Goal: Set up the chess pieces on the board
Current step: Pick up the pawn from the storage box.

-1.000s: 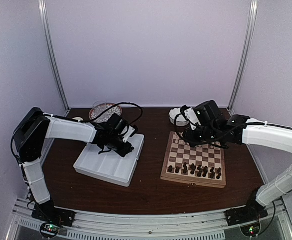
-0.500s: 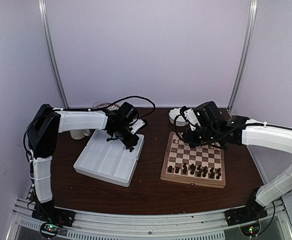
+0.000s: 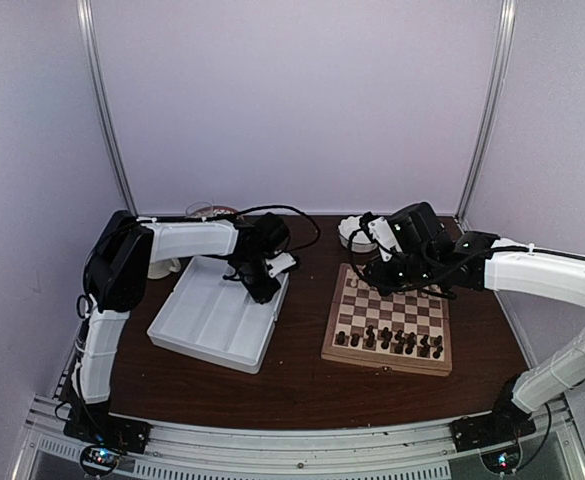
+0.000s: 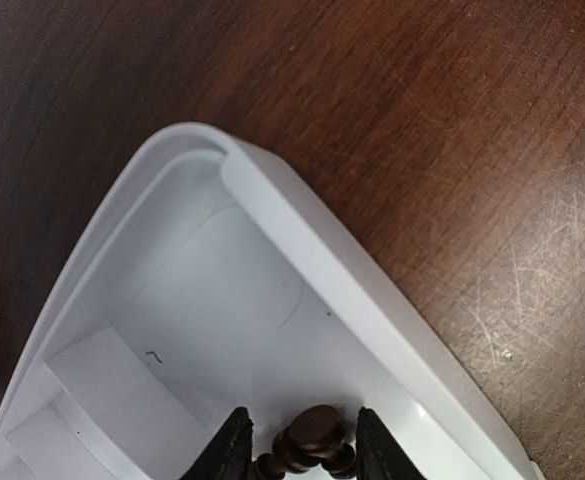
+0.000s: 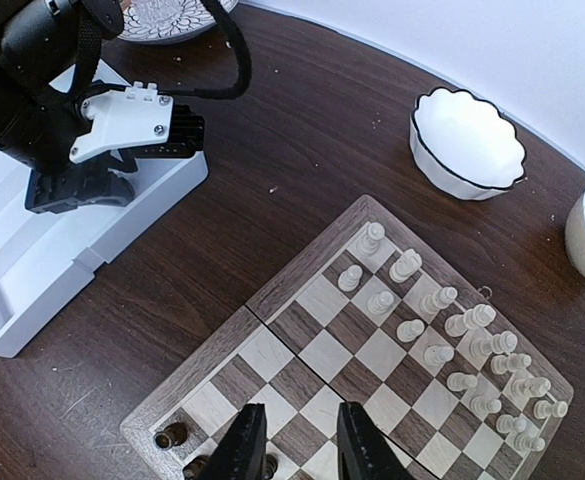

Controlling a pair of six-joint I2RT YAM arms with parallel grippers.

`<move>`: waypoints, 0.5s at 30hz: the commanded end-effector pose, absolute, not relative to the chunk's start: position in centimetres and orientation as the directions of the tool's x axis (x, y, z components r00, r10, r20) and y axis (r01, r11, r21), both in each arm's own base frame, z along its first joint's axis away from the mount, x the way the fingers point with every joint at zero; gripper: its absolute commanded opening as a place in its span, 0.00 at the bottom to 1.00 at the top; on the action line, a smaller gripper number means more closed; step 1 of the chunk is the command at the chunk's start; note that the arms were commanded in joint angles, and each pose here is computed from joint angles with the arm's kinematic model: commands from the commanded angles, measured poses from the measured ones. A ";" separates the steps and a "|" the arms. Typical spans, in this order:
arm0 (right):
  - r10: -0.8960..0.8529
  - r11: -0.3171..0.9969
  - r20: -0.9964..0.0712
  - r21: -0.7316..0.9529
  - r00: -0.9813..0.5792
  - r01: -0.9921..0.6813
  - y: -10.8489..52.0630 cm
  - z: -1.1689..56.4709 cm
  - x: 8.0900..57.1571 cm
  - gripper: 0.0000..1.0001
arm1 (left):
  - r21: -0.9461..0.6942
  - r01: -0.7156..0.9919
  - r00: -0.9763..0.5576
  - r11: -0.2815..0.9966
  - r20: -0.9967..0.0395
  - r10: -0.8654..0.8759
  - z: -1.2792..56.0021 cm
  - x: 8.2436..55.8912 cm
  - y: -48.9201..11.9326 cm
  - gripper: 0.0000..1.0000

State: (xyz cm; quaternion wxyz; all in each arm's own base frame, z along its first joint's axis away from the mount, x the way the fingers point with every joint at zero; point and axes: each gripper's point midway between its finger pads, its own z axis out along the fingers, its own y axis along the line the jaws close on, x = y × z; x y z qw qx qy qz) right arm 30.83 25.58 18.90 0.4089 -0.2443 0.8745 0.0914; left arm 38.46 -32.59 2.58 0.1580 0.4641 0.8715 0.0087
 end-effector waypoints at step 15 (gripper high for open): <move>-0.341 0.844 -0.773 -0.002 -0.535 -0.536 26.4 19.1 30.2 0.27 | 0.080 0.753 -0.588 0.653 -0.363 0.723 6.7 37.4 -32.8 0.17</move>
